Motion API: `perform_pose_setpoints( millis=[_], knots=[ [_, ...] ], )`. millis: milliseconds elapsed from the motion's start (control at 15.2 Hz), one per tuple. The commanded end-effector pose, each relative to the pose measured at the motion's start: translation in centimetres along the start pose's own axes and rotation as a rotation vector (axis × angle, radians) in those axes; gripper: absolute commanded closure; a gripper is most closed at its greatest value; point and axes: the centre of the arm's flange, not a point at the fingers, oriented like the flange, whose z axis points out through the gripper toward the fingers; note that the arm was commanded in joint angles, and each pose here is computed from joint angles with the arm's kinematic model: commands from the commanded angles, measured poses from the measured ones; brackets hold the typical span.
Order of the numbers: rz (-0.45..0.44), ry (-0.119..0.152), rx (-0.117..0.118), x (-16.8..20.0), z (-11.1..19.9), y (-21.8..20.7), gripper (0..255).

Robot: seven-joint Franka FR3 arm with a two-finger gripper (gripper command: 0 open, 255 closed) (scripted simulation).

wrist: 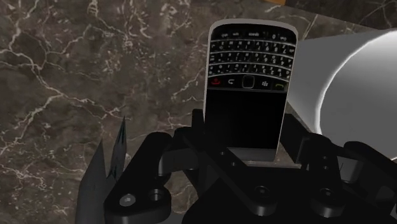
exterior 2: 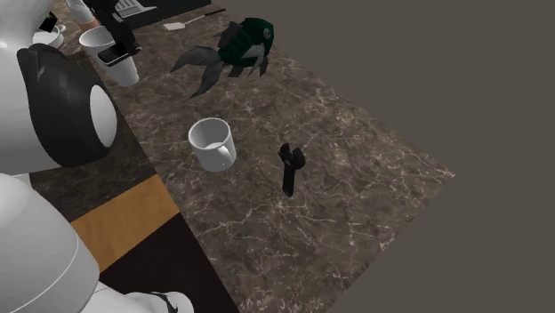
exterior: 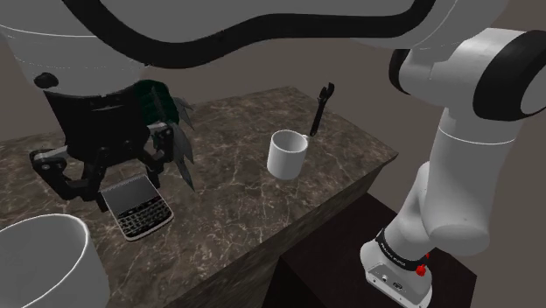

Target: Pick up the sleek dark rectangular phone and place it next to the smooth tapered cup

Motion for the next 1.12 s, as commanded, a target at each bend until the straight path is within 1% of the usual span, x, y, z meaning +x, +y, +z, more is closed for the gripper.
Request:
perform_pose_setpoints(
  millis=[0,1056],
  knots=[
    [0.0,0.0,0.001,0.1,1.1,0.1,255],
    [0.0,0.0,0.001,0.3,9.5,0.6,255]
  ],
)
